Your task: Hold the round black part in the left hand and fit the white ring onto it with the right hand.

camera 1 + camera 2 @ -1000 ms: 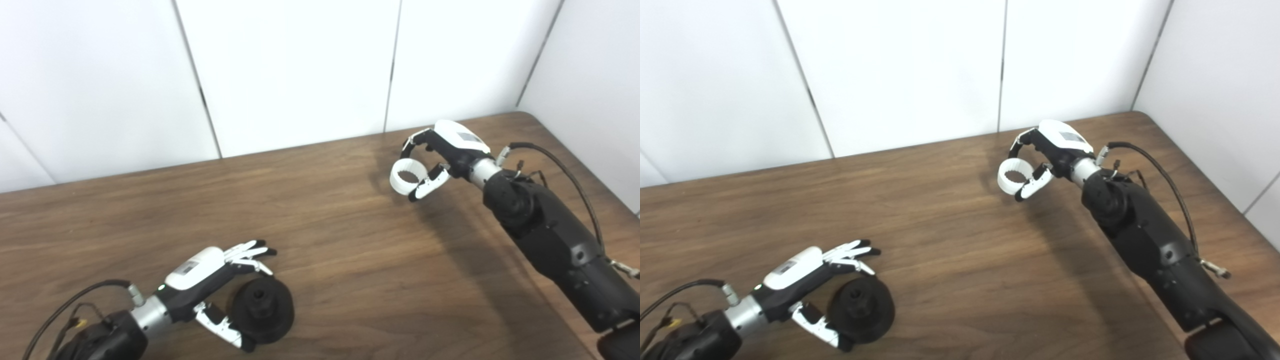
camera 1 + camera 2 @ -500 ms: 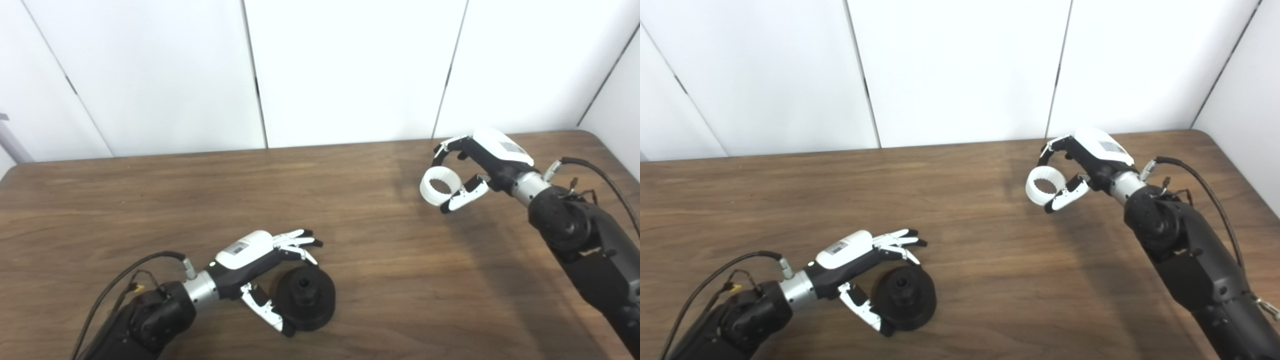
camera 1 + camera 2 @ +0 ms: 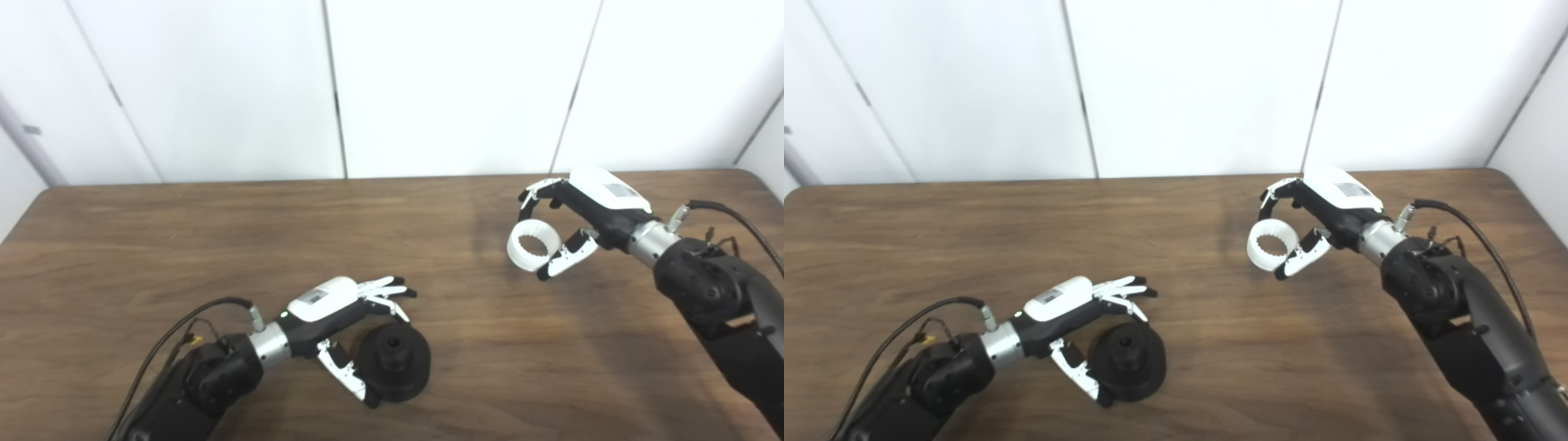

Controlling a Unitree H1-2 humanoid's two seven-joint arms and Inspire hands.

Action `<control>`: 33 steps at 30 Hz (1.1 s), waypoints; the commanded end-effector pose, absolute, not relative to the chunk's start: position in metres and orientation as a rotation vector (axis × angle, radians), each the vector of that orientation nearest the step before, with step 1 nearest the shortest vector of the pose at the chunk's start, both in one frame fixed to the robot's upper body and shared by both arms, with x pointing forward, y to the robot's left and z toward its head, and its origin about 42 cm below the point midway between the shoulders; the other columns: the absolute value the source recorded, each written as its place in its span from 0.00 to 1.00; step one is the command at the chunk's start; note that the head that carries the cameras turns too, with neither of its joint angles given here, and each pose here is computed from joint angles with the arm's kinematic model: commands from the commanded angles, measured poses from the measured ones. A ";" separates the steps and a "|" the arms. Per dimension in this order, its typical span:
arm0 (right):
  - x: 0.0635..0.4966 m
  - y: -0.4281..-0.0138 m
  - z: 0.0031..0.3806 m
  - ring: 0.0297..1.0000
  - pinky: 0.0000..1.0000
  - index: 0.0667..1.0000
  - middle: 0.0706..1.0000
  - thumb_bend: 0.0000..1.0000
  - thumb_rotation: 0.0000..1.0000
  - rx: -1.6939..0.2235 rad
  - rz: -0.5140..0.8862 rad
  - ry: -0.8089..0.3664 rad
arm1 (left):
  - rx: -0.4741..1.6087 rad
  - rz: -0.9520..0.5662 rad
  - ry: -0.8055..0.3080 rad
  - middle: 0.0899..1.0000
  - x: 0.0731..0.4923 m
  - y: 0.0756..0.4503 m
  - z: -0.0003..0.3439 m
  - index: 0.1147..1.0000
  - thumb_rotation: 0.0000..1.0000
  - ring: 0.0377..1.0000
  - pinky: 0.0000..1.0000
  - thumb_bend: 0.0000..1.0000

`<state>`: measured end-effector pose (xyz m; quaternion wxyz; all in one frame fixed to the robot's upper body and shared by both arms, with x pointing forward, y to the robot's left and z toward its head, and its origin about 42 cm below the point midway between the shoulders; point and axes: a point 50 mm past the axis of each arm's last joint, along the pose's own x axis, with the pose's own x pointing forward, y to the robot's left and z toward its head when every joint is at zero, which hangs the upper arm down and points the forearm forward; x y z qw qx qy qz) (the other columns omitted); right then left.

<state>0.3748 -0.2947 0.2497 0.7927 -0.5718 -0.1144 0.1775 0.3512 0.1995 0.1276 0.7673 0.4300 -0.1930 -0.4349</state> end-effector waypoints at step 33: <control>0.335 -0.218 0.285 0.79 0.67 0.44 0.75 0.52 0.14 -1.156 0.611 -0.554 | 0.968 -0.965 -0.400 0.93 0.360 0.182 0.127 0.42 0.08 0.99 0.93 0.52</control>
